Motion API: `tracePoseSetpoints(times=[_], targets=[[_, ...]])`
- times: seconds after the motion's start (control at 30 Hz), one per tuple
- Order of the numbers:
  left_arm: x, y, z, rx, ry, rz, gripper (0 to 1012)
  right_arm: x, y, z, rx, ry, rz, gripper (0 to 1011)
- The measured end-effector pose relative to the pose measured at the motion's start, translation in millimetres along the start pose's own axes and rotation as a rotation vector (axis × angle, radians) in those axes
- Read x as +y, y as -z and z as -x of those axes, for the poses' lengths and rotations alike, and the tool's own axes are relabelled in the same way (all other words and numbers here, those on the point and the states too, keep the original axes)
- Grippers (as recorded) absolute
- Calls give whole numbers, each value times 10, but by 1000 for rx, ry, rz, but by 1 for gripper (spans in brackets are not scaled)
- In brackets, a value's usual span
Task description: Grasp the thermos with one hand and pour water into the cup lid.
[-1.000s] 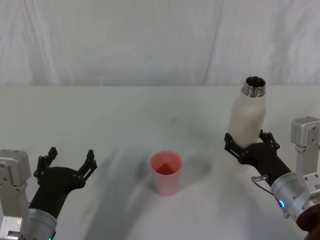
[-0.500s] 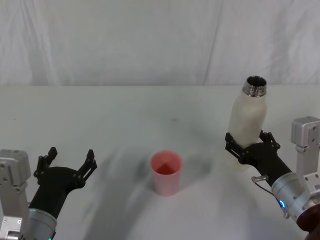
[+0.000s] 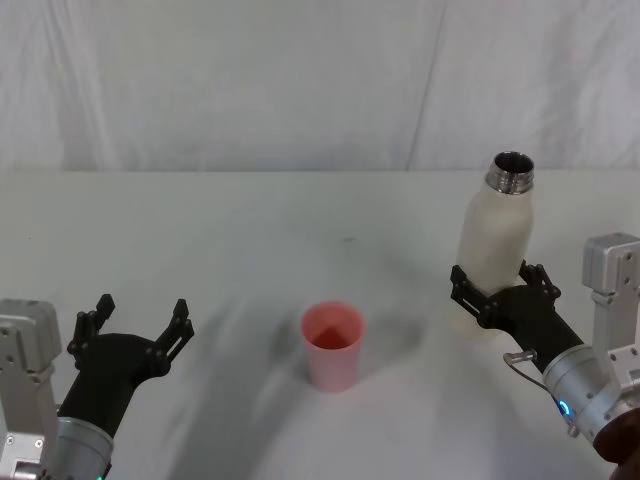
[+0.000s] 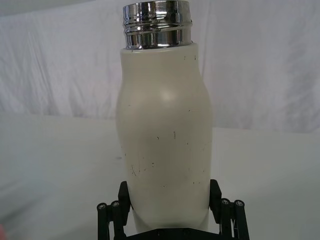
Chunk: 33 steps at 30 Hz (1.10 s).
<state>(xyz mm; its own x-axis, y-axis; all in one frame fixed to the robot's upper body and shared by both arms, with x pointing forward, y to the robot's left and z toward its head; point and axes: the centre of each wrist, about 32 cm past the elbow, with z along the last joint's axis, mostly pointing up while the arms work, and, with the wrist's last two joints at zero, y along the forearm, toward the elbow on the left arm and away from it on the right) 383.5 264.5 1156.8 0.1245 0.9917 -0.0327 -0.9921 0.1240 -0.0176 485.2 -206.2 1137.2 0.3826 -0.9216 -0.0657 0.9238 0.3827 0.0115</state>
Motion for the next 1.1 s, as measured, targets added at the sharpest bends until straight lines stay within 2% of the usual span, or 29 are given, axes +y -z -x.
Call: tracePoseSetpoints(times=[0.3,0.63,1.0,1.1], targets=[[0,0,0,0,0,0,1001,-8,-20,1,-11,-2,-3,952],[0,0,0,0,0,0,1001,-24,-169,5,-110,-5,-13,952],[0,0,0,0,0,0,1001,-77,-290,48,-318,6,-7,952],[0,0,0,0,0,0,1001,-105,-327,76,-433,21,-11,952]])
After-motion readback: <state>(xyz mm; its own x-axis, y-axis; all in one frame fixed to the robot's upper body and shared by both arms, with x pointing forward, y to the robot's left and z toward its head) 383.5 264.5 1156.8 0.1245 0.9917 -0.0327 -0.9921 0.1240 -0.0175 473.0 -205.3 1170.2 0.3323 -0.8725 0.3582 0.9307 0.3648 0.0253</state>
